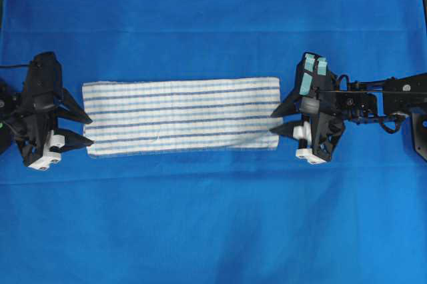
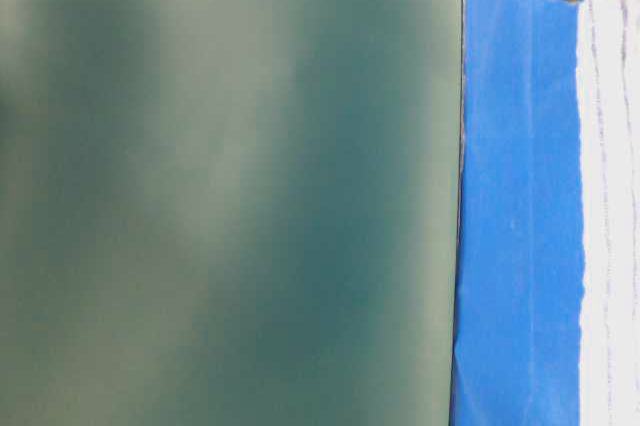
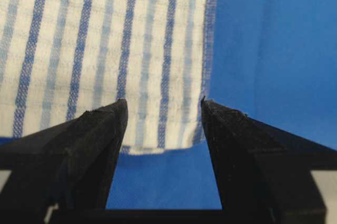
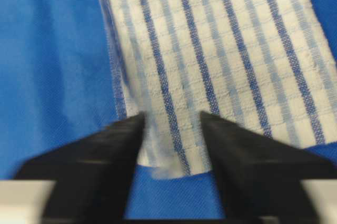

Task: Fold the blue towel.
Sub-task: 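Move both grippers to the short ends of the folded strip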

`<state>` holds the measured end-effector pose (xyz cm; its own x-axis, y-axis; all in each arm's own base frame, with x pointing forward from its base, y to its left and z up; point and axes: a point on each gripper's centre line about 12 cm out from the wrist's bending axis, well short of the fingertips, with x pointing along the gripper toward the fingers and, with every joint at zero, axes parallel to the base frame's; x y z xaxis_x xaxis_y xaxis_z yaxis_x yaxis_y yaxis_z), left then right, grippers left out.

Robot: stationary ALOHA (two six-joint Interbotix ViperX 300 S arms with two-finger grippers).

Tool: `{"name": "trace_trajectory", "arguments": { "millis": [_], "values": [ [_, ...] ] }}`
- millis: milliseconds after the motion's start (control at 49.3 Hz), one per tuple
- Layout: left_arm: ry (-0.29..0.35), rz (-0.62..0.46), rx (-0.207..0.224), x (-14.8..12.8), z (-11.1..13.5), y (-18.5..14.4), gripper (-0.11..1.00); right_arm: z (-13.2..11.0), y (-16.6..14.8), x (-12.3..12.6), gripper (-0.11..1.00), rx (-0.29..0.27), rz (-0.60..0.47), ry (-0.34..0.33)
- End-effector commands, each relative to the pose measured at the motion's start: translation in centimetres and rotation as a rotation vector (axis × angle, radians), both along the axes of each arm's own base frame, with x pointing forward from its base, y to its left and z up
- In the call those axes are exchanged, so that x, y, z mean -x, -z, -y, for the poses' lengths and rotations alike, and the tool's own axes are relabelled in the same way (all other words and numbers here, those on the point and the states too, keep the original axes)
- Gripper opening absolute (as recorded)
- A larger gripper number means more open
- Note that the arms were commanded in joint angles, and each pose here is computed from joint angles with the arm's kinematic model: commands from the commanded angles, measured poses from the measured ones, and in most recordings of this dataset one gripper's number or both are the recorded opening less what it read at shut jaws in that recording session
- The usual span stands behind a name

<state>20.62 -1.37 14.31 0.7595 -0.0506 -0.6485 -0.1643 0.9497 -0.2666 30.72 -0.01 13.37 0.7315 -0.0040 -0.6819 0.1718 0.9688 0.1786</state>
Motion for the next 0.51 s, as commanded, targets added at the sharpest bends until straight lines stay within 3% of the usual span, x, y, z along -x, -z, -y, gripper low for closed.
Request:
{"name": "trace_trajectory", "arguments": {
  "millis": [0, 61, 162, 487],
  "values": [
    [0.008, 0.045, -0.004, -0.6, 0.1, -1.4, 0.50, -0.2, -1.3, -0.6, 0.64, -0.002, 0.035, -0.004],
    [0.006, 0.053, -0.010, -0.5, -0.1, -2.0, 0.50, 0.0, -1.8, -0.7, 0.70, 0.006, 0.048, -0.007],
    [-0.009, 0.064, -0.027, -0.2, -0.7, -2.6, 0.50, 0.6, -2.8, -0.6, 0.64, 0.020, 0.078, 0.002],
    [-0.070, 0.094, -0.098, 0.8, -3.0, -3.4, 0.50, 4.7, -3.3, -0.1, 0.65, 0.070, 0.090, 0.092]
  ]
}}
